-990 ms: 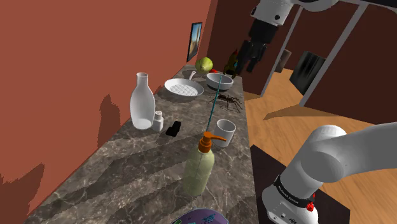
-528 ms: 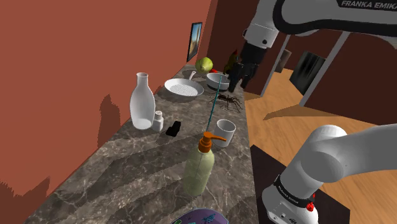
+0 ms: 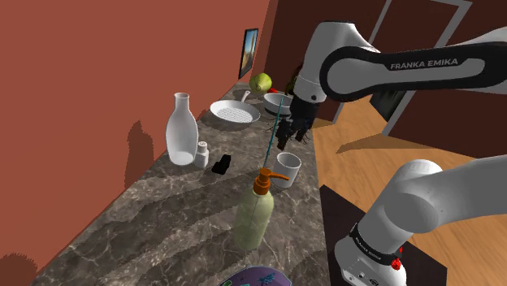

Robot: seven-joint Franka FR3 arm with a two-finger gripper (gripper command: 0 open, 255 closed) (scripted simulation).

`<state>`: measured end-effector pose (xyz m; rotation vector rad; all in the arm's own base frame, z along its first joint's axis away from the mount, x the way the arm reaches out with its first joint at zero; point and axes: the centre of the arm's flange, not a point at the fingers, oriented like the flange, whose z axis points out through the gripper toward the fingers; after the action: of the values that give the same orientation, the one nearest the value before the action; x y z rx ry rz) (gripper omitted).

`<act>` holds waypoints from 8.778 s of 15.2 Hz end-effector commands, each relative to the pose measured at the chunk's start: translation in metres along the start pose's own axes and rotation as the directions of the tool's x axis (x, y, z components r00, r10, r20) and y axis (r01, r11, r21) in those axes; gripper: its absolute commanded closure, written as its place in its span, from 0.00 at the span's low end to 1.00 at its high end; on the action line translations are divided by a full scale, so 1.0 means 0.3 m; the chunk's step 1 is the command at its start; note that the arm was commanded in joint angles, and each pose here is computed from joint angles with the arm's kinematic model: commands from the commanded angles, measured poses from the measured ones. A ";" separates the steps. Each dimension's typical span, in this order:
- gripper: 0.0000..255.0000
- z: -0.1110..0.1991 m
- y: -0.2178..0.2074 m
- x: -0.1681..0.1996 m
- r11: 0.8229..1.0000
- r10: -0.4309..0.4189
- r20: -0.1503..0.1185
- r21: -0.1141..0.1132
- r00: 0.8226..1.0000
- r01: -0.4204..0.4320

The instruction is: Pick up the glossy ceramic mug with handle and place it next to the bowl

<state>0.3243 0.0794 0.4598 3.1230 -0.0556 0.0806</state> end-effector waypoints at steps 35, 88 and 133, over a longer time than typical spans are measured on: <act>1.00 0.279 -0.029 -0.005 0.999 0.032 0.013 -0.035 0.999 -0.032; 1.00 -0.138 0.981 0.469 0.999 0.032 0.013 -0.035 0.999 -0.032; 1.00 0.297 1.908 0.868 0.999 0.032 0.013 -0.035 0.999 -0.032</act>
<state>0.5671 -0.5026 0.3987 3.0890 -0.1064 0.0575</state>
